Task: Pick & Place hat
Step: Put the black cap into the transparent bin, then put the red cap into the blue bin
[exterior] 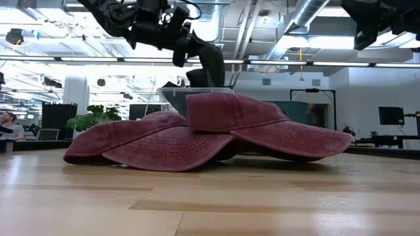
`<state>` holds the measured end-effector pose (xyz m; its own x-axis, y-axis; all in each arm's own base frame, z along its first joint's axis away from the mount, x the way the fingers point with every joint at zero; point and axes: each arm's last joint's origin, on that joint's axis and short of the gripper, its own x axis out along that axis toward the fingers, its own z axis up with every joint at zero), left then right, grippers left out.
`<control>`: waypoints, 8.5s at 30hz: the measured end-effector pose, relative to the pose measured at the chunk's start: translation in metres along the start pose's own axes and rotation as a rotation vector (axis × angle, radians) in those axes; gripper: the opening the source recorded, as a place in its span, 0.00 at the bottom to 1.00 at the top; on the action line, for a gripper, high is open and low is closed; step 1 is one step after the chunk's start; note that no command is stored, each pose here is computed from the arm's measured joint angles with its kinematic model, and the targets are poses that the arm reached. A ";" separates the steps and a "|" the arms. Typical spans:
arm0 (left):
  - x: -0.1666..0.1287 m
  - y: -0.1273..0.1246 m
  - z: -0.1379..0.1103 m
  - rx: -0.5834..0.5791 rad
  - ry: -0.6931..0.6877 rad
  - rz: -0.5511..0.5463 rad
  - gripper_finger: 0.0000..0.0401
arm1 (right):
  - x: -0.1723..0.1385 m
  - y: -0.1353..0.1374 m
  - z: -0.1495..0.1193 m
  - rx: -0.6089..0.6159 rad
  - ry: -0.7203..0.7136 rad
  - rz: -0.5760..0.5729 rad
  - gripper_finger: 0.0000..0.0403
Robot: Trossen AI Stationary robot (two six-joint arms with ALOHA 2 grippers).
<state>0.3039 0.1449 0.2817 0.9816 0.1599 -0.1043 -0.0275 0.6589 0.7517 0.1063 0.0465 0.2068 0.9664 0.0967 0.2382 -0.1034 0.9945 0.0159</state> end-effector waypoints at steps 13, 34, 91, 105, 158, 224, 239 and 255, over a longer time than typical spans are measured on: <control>-0.008 -0.008 0.008 0.012 0.059 -0.090 0.03 | 0.000 0.000 0.000 0.005 0.004 -0.001 0.40; -0.018 -0.012 -0.022 -0.162 0.205 -0.110 0.13 | 0.000 0.000 -0.002 -0.008 0.019 -0.003 0.40; -0.055 -0.176 0.028 0.002 0.215 -0.241 0.43 | 0.000 0.000 -0.004 -0.016 0.038 -0.002 0.40; -0.061 -0.193 0.051 0.004 0.141 -0.271 0.43 | 0.000 0.000 -0.005 0.042 0.046 -0.002 0.40; -0.066 -0.200 0.042 -0.031 0.218 -0.257 0.43 | 0.000 -0.002 -0.004 0.023 0.045 -0.078 0.40; -0.016 -0.236 0.066 -0.228 -0.020 -0.582 0.43 | 0.000 -0.002 -0.005 0.039 0.050 -0.077 0.40; -0.013 -0.239 0.064 -0.229 -0.031 -0.576 0.43 | 0.000 -0.002 -0.005 0.039 0.050 -0.078 0.40; 0.009 -0.244 0.068 -0.219 0.017 -0.555 0.43 | 0.000 -0.002 -0.005 0.038 0.052 -0.077 0.40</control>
<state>0.3322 -0.0647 0.1420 0.8571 -0.2412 -0.4553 0.4489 0.7833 0.4301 0.1075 0.0447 0.2016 0.9827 0.0227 0.1836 -0.0360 0.9969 0.0694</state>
